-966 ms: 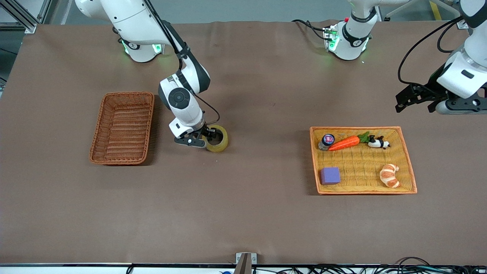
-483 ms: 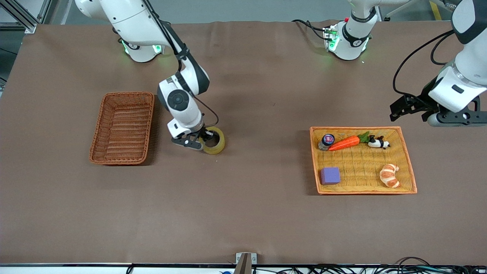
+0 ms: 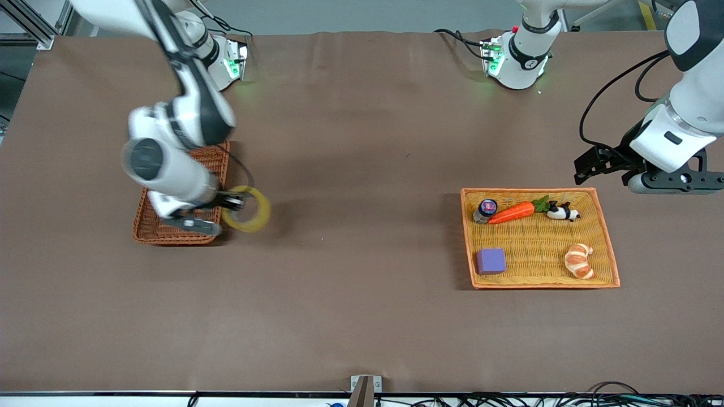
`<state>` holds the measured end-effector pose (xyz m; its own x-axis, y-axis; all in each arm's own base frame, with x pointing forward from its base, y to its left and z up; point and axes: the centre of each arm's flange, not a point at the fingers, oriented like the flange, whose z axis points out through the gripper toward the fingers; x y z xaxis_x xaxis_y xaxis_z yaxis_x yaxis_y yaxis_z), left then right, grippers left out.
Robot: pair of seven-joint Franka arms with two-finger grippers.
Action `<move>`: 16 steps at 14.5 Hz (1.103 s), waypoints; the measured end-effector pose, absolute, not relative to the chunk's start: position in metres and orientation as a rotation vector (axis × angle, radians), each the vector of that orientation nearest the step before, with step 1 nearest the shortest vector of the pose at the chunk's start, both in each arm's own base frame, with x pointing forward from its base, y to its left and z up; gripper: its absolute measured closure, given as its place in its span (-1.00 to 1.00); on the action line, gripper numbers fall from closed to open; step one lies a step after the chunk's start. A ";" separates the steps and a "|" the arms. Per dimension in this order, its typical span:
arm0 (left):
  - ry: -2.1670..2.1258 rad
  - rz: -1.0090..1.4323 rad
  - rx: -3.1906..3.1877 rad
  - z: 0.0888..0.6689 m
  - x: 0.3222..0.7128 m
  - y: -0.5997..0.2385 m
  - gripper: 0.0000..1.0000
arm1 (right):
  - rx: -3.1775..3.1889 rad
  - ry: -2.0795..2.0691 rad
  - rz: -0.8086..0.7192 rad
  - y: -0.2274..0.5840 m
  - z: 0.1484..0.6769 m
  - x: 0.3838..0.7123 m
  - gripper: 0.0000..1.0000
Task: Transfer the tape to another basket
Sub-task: 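Grasp the tape roll with the right gripper and carry it over the basket, then lower the tape into the wicker basket and open the right gripper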
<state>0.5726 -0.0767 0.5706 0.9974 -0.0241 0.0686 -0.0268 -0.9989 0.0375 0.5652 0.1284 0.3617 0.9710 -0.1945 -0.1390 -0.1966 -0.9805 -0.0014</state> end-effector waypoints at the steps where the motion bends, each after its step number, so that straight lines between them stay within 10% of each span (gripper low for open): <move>1: -0.029 0.103 3.101 0.570 0.573 -0.077 -1.00 | -3.102 0.265 0.230 0.094 0.375 0.562 0.57; 6: 0.017 0.096 3.101 0.569 0.573 -0.078 -1.00 | -3.055 0.117 0.302 -0.051 0.376 0.535 0.57; 16: -0.010 -0.028 3.114 0.593 0.557 -0.075 -1.00 | -3.084 0.085 0.185 -0.057 0.284 0.491 0.57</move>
<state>0.5572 -0.0746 0.5934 0.9998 -0.0069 -0.0179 -0.0064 -0.9996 0.0275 0.4913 -0.0567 0.2841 0.9913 -0.0516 -0.1208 -0.0577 -0.9972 -0.0476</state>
